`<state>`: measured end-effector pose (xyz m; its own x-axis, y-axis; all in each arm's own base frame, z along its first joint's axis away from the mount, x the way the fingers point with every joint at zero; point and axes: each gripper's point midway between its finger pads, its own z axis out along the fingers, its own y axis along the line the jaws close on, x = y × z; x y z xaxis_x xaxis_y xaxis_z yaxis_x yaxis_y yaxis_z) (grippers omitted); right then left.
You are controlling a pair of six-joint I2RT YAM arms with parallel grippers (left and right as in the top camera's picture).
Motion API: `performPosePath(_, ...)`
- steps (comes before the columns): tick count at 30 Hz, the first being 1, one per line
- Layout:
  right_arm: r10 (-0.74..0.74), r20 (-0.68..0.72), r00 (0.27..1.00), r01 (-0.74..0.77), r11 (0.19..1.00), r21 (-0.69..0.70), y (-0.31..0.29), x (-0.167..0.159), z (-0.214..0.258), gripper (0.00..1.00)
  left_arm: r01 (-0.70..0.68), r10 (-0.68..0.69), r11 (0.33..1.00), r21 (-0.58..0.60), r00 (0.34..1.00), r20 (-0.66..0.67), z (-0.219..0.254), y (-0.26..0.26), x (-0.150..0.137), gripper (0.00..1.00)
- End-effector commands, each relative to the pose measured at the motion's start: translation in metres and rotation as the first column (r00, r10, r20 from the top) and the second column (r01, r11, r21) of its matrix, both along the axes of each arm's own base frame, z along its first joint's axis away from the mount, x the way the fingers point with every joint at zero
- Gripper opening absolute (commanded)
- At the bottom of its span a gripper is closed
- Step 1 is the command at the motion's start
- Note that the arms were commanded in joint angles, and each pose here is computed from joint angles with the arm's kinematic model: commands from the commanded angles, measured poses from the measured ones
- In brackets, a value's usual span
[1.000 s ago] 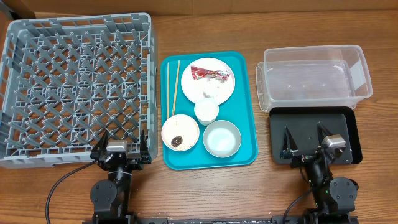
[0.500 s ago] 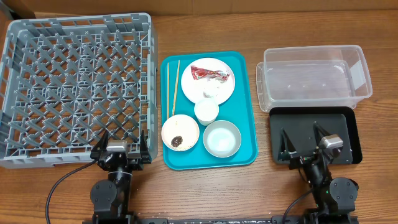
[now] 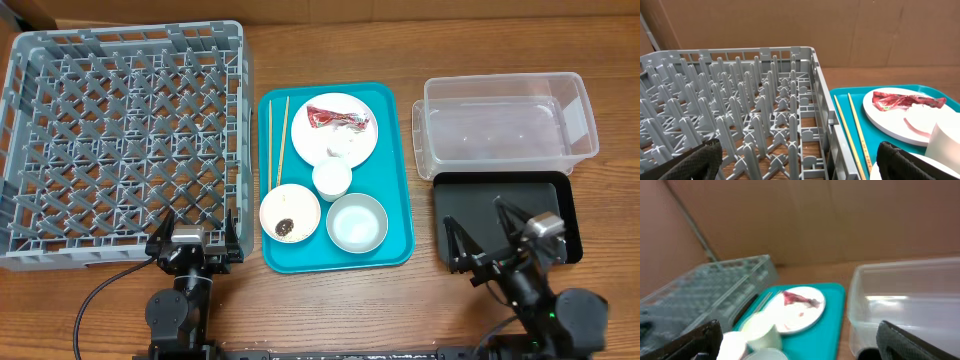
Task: Sort waste into correct bins and load items into the dishwasher
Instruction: 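Reach the right gripper to the red wrapper on the plate and grasp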
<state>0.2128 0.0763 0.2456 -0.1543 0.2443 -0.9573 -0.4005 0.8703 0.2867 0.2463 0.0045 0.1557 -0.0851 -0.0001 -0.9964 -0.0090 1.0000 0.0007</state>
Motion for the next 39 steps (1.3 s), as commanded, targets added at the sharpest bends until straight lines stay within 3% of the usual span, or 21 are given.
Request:
performPosePath(1,0.111,-0.032,0.993,-0.11,0.994,0.016,0.017,-0.004,0.036,1.0,0.001,-0.001,1.0,0.02,1.0,0.007,0.0,0.0,0.0,1.0)
performPosePath(5,0.276,-0.16,0.948,-0.27,0.961,0.057,0.043,0.025,0.08,1.0,0.001,-0.001,1.0,0.02,1.0,0.007,0.0,0.0,0.0,1.0)
performPosePath(11,0.335,-0.366,0.868,-0.319,0.942,0.105,0.064,0.093,0.105,1.0,0.001,-0.001,1.0,0.02,1.0,0.007,0.0,0.0,0.0,1.0)
performPosePath(18,0.26,-0.655,0.709,-0.31,0.95,0.042,0.12,0.18,0.065,1.0,0.001,-0.001,1.0,0.02,1.0,0.007,0.0,0.0,0.0,1.0)
performPosePath(23,0.297,-0.675,0.675,-0.367,0.929,0.041,0.167,0.222,0.027,0.99,0.001,-0.001,1.0,0.02,1.0,0.007,0.0,0.0,0.0,1.0)
performPosePath(28,0.355,-0.699,0.621,-0.415,0.905,0.091,0.194,0.235,-0.011,1.0,0.001,-0.001,1.0,0.02,1.0,0.007,0.0,0.0,0.0,1.0)
performPosePath(30,0.296,-0.748,0.594,-0.317,0.941,0.121,0.191,0.244,-0.027,1.0,0.001,-0.001,1.0,0.02,1.0,0.007,0.0,0.0,0.0,1.0)
performPosePath(33,0.059,-0.864,0.5,0.062,0.993,0.103,0.17,0.259,-0.062,1.0,0.001,-0.001,1.0,0.02,1.0,0.007,0.0,0.0,0.0,1.0)
performPosePath(36,-0.153,-0.914,0.375,0.396,0.918,0.008,0.155,0.255,-0.088,1.0,0.001,-0.001,1.0,0.02,1.0,0.007,0.0,0.0,0.0,1.0)
performPosePath(39,-0.316,-0.88,0.354,0.573,0.817,-0.063,0.158,0.255,-0.104,1.0,0.001,-0.001,1.0,0.02,1.0,0.007,0.0,0.0,0.0,1.0)
